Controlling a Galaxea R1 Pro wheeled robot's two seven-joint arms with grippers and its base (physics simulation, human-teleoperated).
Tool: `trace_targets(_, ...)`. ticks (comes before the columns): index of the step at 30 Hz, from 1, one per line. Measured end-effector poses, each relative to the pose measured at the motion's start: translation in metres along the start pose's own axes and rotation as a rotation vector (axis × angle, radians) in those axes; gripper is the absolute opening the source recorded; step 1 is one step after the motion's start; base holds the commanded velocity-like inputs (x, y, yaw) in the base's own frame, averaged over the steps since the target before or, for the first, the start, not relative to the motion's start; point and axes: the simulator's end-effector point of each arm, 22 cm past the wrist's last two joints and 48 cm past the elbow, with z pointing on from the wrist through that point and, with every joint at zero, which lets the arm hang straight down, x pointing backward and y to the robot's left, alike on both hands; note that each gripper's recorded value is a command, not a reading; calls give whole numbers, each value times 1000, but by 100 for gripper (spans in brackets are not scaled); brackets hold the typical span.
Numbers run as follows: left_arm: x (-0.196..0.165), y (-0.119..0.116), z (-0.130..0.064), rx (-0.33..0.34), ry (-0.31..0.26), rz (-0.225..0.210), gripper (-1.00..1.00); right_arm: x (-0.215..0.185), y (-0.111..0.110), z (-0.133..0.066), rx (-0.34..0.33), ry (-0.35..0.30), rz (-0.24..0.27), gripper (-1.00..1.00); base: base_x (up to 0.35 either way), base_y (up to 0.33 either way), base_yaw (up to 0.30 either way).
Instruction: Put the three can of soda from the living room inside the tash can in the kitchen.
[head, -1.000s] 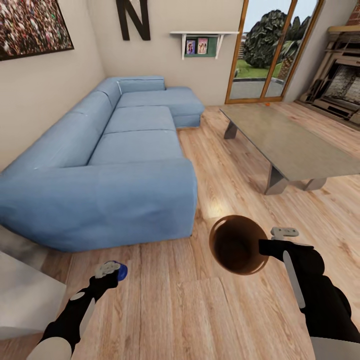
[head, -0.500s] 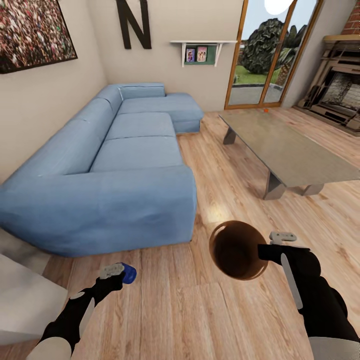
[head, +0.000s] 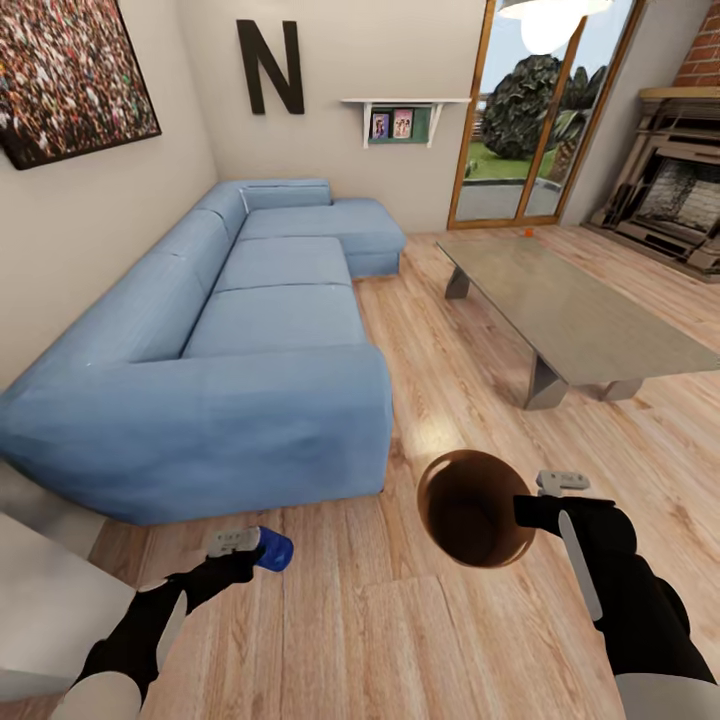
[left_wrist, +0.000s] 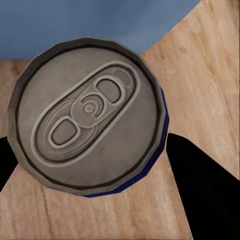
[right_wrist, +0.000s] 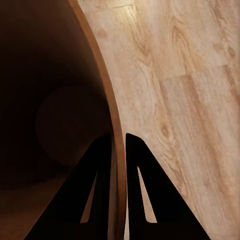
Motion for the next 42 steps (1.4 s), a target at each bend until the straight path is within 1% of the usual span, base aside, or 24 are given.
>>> trace_targets(5,-14,-8,-9,18,-7,2,-100,-7,1,-10,-5,-5,3,-100,0,0,0)
trace_targets(18,-39,-23,-28,32,-19,6,-100,-28,-1,-36,-5,-23,4,-100,0,0,0)
trace_targets(20,-41,-29,-31,50,-20,6,-100,-31,-2,-40,-5,-27,5,-100,0,0,0)
trace_targets(24,-47,-47,-38,114,-22,7,-100,-37,-3,-48,-5,-32,6,-100,0,0,0)
trace_targets(31,-57,-58,-49,137,-25,7,-100,-47,-3,-62,-6,-42,8,-100,0,0,0)
trace_targets(35,-56,-66,-56,162,10,-21,-100,-53,-4,-70,-6,-48,8,-100,0,0,0)
trace_targets(36,-55,-73,-58,188,24,-32,-100,-54,-4,-72,-6,-50,9,-100,0,0,0)
trace_targets(38,-56,-80,-63,217,31,-39,-100,-57,-5,-76,-6,-53,9,-100,0,0,0)
trace_targets(40,-58,-90,-69,259,40,-47,-100,-59,-5,-80,-7,-54,9,-100,0,0,0)
trace_targets(42,-61,-94,-72,268,39,-47,-100,-61,-5,-84,-7,-56,9,-100,0,0,0)
